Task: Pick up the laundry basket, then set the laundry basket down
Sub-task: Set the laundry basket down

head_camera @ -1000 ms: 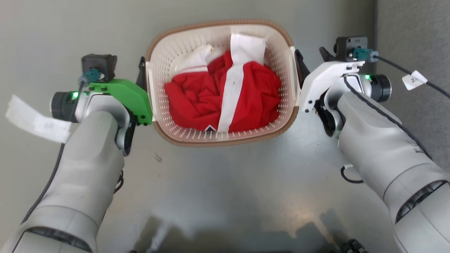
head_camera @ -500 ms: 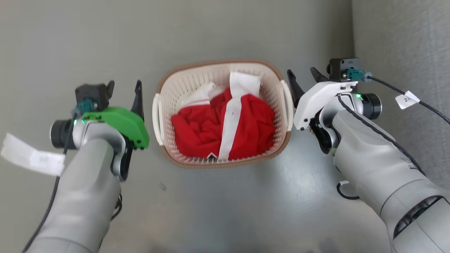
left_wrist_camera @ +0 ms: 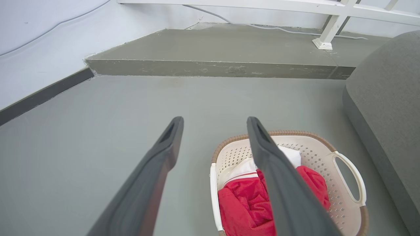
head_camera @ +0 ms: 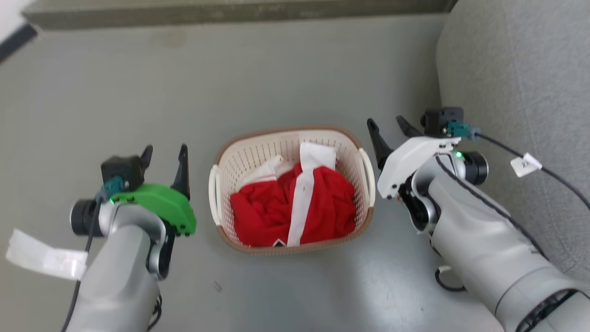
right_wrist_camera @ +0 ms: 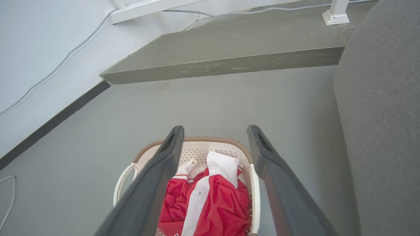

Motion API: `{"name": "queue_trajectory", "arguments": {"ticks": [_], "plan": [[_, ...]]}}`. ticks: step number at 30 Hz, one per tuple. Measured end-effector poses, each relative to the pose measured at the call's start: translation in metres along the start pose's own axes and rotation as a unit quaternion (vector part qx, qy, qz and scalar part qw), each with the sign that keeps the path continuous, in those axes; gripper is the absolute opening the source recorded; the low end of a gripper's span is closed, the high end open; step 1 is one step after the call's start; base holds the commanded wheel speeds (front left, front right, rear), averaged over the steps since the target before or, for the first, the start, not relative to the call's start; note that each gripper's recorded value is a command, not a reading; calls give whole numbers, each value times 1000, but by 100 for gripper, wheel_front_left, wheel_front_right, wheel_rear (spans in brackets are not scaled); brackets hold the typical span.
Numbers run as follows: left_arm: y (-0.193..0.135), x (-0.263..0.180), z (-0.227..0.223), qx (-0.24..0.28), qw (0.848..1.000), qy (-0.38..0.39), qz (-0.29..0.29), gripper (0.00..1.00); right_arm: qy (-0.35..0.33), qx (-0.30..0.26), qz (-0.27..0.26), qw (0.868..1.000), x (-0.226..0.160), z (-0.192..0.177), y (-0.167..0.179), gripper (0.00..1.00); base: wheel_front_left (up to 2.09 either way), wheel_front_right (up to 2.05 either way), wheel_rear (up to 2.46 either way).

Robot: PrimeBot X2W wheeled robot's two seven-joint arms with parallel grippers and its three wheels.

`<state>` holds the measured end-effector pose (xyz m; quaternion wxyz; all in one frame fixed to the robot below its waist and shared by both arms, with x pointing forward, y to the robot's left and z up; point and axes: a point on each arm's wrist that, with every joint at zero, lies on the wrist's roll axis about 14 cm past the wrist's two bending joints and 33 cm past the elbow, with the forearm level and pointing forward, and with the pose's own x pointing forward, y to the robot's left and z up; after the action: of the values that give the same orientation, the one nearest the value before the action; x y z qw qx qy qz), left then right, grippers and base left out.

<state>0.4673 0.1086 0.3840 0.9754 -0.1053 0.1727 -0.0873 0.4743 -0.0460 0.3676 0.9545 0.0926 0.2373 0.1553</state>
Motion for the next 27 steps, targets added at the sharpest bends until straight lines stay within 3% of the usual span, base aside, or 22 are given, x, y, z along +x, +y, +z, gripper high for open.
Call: {"name": "queue_trajectory", "arguments": {"ticks": [27], "plan": [[-6, -106, 58, -1, 990, -137, 25, 100, -129, -7, 37, 991, -90, 46, 55, 100, 0, 0, 0]]}}
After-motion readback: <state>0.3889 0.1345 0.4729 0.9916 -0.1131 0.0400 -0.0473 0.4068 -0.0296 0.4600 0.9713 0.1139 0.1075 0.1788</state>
